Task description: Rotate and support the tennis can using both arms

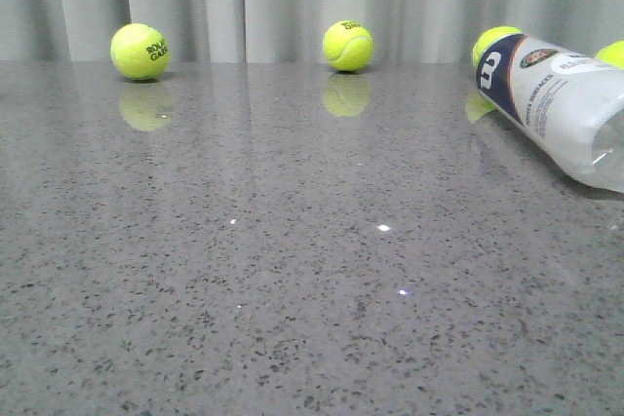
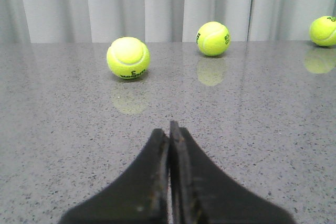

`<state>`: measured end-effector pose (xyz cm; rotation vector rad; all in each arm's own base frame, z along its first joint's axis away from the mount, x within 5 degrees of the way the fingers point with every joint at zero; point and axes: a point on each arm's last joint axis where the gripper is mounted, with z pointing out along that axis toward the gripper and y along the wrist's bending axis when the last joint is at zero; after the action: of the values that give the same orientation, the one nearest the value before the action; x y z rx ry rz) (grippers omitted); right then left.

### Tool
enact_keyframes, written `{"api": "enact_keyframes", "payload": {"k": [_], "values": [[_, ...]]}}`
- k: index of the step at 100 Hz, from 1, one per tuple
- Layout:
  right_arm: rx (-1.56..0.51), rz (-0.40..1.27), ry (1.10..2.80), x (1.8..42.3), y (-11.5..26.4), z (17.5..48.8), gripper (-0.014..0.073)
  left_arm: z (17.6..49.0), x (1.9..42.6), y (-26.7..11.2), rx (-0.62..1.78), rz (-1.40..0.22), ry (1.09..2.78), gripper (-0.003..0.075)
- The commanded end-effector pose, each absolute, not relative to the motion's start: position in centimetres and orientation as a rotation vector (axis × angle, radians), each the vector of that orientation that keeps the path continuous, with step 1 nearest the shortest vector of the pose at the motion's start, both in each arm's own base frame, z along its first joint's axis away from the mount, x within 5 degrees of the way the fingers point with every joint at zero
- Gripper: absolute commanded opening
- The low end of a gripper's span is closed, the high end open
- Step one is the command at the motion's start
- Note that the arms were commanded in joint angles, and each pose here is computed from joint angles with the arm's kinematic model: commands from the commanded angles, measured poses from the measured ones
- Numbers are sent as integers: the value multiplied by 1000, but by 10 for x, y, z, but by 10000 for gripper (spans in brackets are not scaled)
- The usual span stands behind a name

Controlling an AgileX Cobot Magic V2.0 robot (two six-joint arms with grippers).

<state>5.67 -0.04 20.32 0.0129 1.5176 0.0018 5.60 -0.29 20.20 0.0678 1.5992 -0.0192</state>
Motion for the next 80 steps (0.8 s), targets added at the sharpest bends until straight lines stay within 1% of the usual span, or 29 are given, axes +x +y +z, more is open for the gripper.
{"api": "enact_keyframes", "payload": {"k": [1, 80], "values": [[3, -9, 1426, 55, 0, 210, -60, 196, 55, -3, 66, -21, 1533, -19], [3, -9, 1419, 55, 0, 211, -60, 196, 55, -3, 66, -21, 1533, -19]]}}
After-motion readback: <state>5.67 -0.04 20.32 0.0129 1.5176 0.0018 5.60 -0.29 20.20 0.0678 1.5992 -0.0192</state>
